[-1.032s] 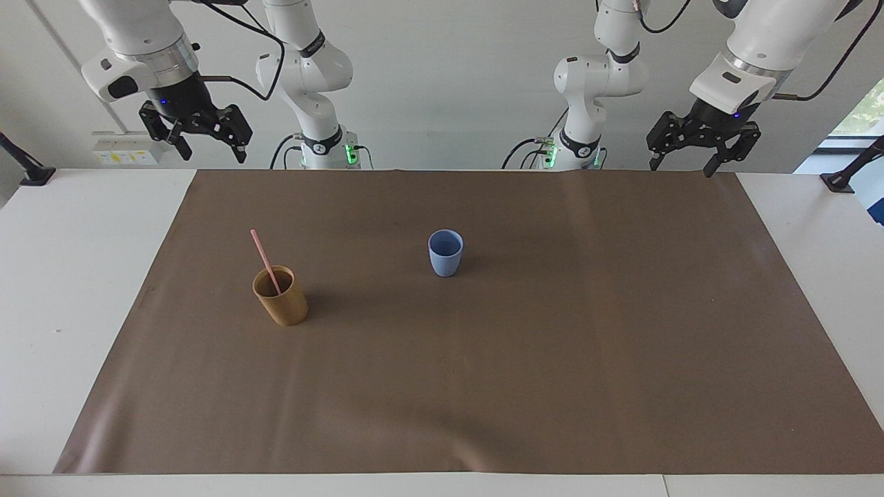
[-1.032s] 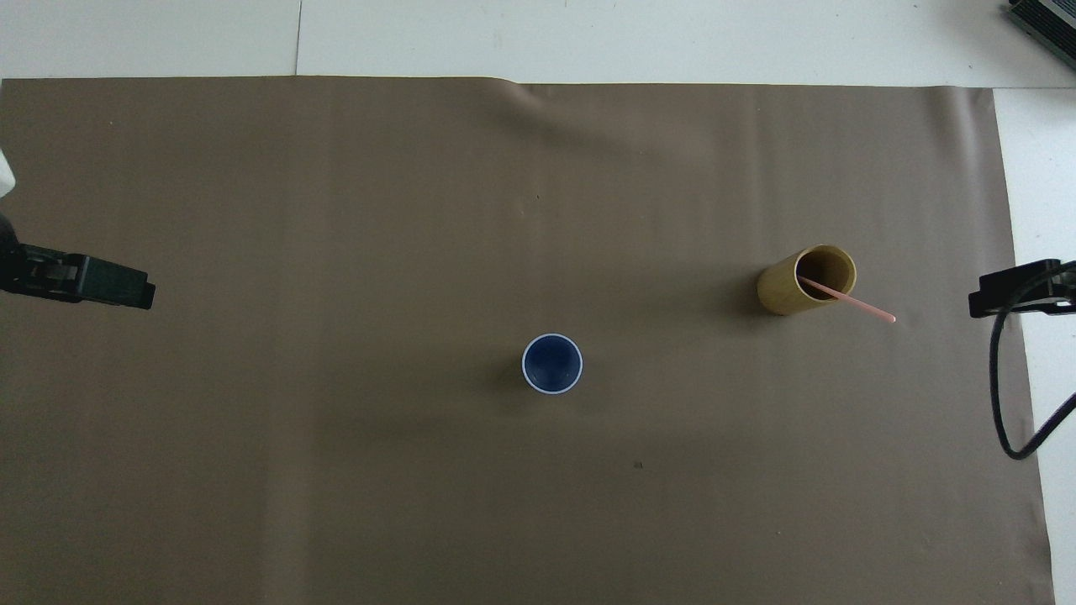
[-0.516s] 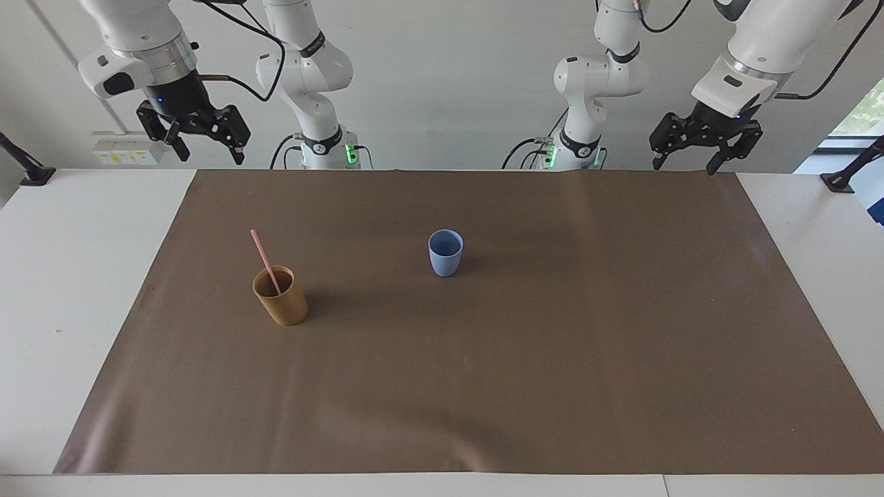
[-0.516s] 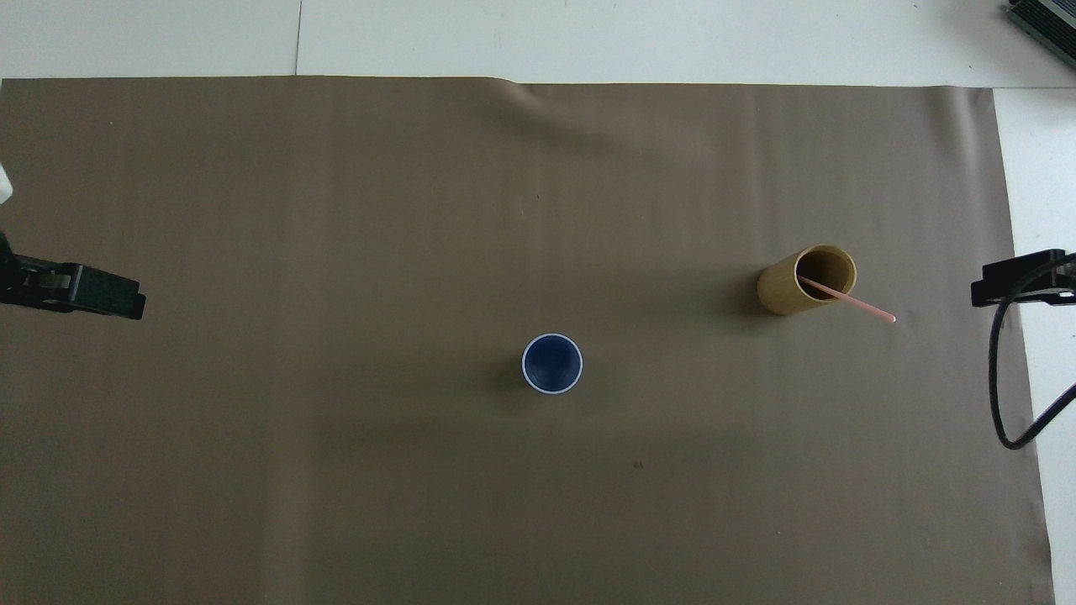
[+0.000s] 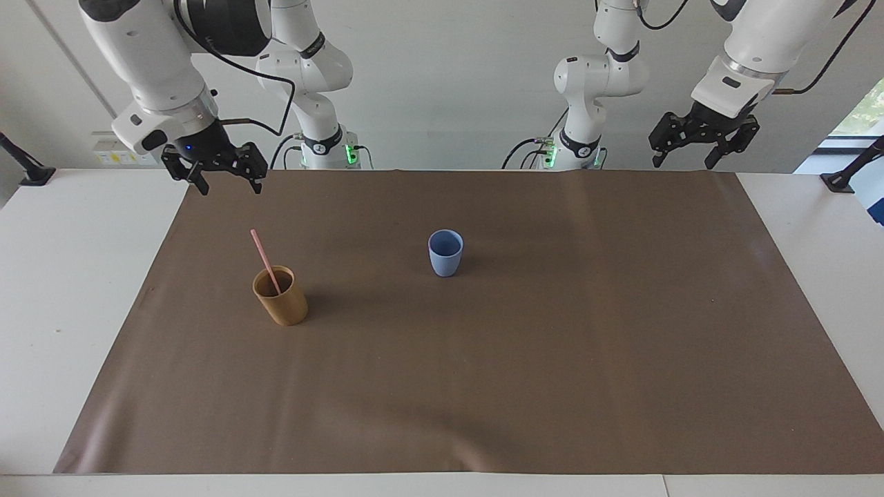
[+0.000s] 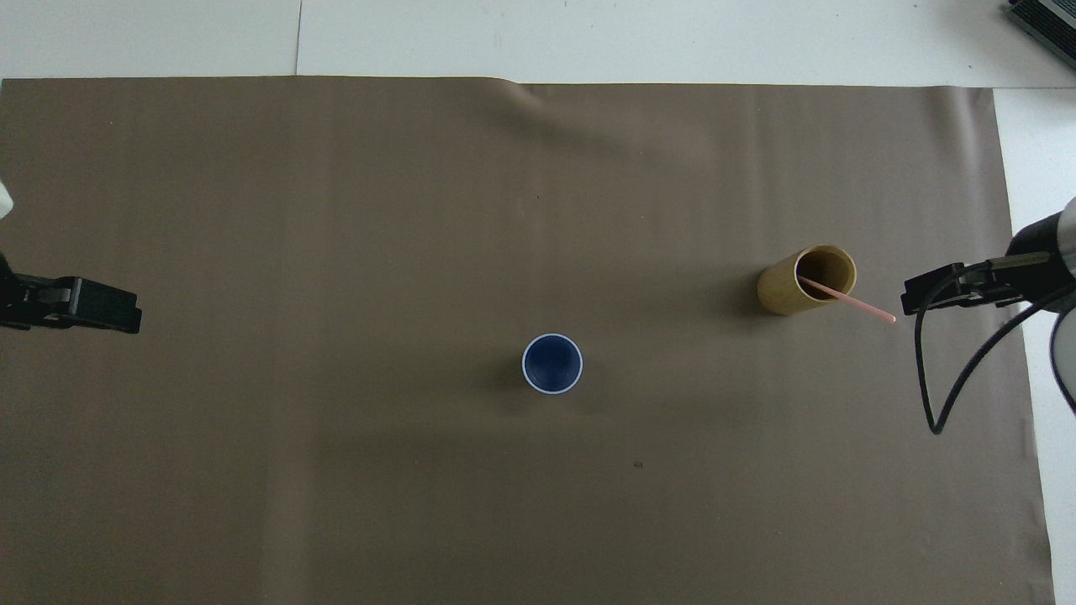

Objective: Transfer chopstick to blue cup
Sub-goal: 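Reach the right gripper to the pink chopstick in the tan cup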

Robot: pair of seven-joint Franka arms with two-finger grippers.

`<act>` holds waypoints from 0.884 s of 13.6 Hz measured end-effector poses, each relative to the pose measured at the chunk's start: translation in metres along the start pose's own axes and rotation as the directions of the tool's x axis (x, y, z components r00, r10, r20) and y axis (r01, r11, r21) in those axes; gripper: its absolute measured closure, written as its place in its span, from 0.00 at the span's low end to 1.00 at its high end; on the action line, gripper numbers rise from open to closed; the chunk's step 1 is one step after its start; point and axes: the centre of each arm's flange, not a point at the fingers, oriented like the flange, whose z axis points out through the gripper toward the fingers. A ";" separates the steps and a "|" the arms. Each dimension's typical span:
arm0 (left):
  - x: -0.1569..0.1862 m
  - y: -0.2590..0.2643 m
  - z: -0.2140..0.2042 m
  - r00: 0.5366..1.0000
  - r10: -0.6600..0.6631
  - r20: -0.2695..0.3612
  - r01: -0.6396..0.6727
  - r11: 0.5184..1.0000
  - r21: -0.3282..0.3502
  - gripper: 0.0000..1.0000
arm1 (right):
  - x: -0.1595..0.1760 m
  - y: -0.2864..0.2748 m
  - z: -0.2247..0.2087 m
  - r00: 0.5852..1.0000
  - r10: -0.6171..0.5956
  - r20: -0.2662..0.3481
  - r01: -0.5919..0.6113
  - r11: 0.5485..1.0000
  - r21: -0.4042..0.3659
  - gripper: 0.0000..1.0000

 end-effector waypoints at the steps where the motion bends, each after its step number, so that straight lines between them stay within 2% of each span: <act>1: 0.000 0.000 0.000 1.000 -0.004 0.000 0.004 1.000 0.000 0.00 | 0.005 -0.001 0.015 1.000 -0.019 0.009 0.019 1.000 0.000 0.00; 3: 0.000 0.000 0.000 1.000 -0.004 0.000 0.004 1.000 0.000 0.00 | 0.012 -0.001 0.045 0.999 -0.040 0.024 0.040 0.999 -0.001 0.00; 7: 0.000 0.001 0.000 1.000 0.006 -0.002 -0.006 1.000 0.000 0.00 | 0.032 0.003 0.094 0.985 -0.162 0.055 0.163 0.987 -0.008 0.00; 12: 0.000 0.001 0.000 0.999 0.050 -0.003 -0.050 0.999 0.000 0.00 | 0.034 0.007 0.106 0.982 -0.175 0.077 0.176 0.984 -0.003 0.00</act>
